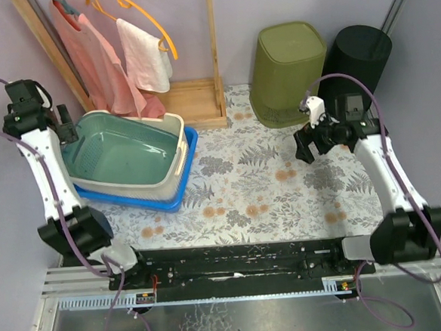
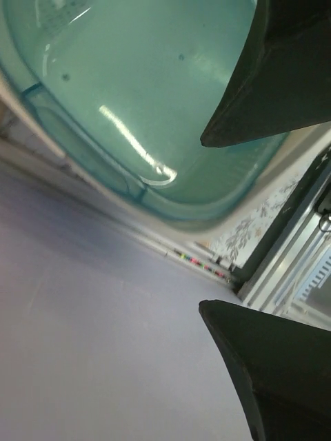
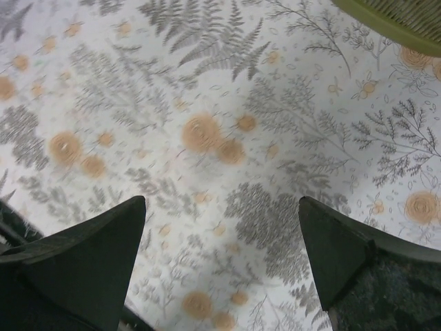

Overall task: Turn the large container upside down
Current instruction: Move the container to the center of the board.

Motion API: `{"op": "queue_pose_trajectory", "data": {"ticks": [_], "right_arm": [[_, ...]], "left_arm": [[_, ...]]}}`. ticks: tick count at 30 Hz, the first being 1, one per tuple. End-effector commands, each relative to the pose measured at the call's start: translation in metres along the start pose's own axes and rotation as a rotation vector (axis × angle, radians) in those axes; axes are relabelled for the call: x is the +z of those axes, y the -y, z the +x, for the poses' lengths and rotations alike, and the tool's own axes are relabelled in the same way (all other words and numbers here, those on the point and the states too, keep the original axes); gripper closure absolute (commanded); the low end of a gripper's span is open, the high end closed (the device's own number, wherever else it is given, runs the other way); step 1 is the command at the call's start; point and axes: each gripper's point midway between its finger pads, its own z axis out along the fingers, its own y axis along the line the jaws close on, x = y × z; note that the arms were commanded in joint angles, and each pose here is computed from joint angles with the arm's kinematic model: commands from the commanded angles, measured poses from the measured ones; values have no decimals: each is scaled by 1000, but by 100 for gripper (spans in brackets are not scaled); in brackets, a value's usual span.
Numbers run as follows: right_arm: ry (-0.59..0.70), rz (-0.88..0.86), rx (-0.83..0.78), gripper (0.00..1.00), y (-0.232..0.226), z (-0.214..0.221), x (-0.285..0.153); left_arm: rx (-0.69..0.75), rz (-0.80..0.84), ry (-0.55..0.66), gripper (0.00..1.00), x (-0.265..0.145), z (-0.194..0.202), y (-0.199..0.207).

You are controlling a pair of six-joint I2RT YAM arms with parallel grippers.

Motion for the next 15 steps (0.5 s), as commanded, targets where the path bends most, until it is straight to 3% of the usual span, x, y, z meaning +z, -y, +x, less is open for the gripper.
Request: {"op": "queue_pose_trajectory", "data": {"ticks": [1, 6, 15], "right_arm": [[-3, -58, -59, 1, -38, 23, -30], [46, -16, -106, 1, -46, 36, -37], [57, -6, 41, 1, -52, 58, -20]], "left_arm": [[13, 228, -95, 11, 37, 14, 43], [49, 232, -75, 10, 54, -1, 56], [154, -34, 1, 7, 109, -13, 30]]}}
